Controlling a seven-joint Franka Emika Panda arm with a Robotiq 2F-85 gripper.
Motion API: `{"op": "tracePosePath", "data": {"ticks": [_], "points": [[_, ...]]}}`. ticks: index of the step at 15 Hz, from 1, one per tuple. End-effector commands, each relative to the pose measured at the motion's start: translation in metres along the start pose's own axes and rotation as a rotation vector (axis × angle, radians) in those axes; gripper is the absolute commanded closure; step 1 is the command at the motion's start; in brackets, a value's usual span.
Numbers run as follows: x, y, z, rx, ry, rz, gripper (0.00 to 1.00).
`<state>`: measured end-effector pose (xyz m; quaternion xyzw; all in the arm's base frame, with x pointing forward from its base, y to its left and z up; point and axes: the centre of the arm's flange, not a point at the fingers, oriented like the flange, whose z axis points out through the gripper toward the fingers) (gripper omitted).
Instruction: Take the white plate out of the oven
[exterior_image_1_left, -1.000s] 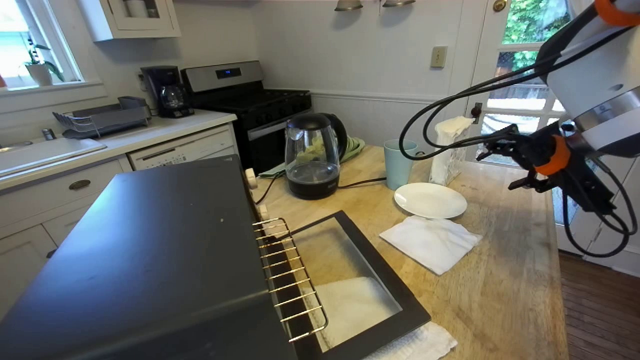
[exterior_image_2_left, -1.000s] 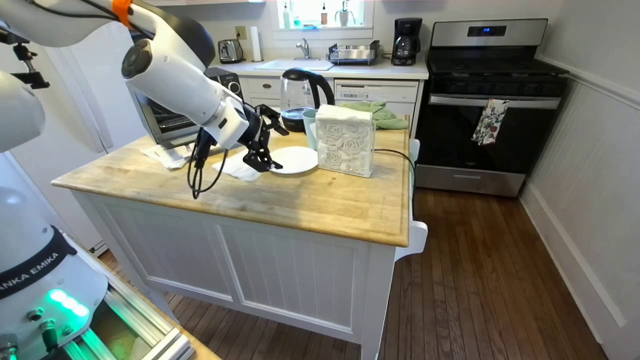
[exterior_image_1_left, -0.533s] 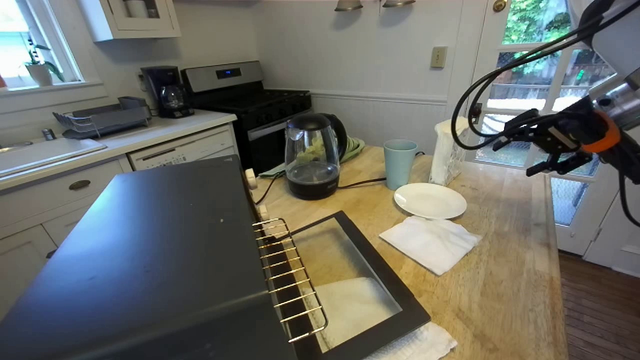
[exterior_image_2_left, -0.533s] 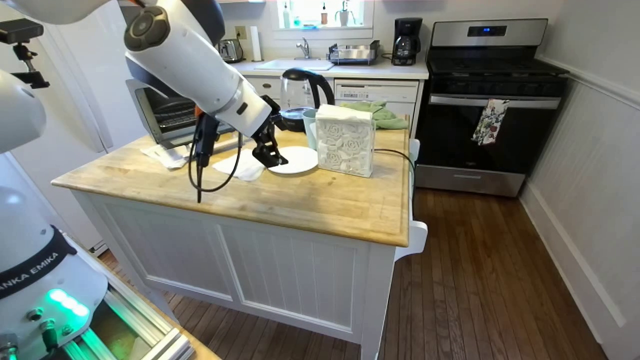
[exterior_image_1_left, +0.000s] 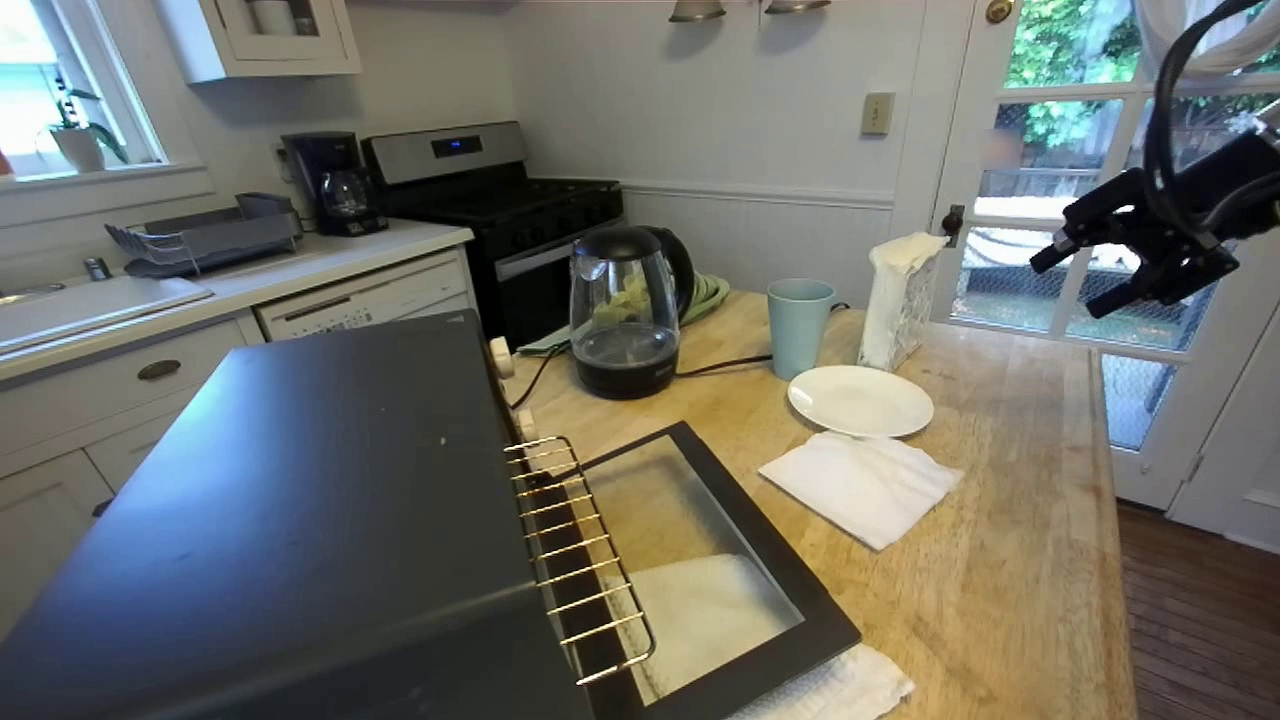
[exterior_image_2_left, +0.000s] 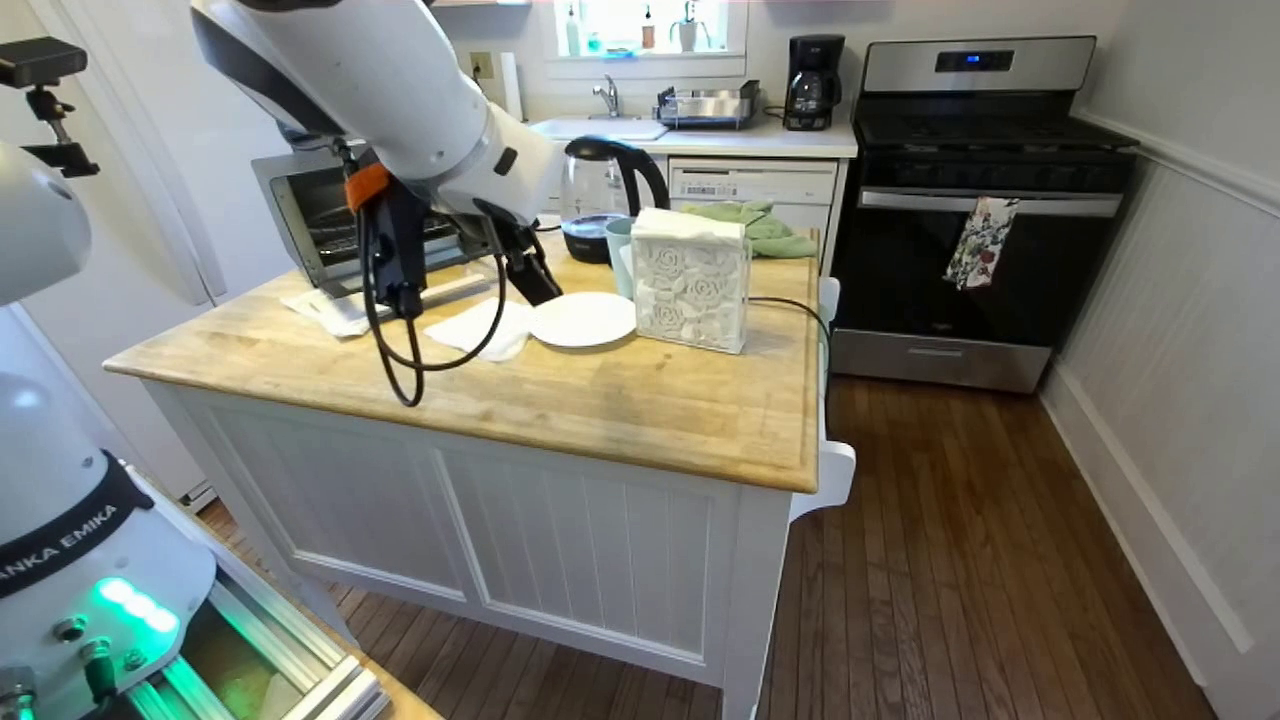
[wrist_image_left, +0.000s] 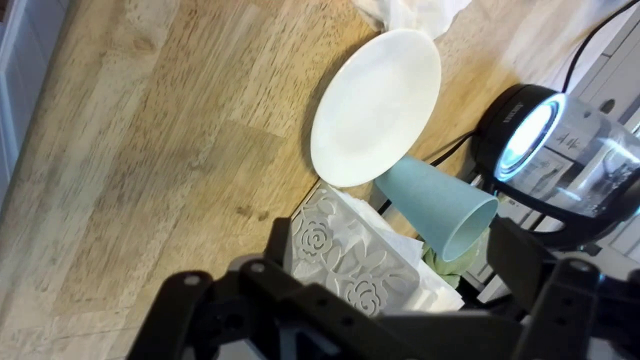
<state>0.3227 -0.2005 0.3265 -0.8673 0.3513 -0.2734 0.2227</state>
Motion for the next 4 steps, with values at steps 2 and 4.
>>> {"op": "tracePosePath", "data": {"ticks": [2, 4], "points": [[-0.0001, 0.0028, -0.0017, 0.029, -0.011, -0.011, 0.00], [-0.0011, 0.0037, 0.0002, 0.040, -0.019, -0.014, 0.00]]}}
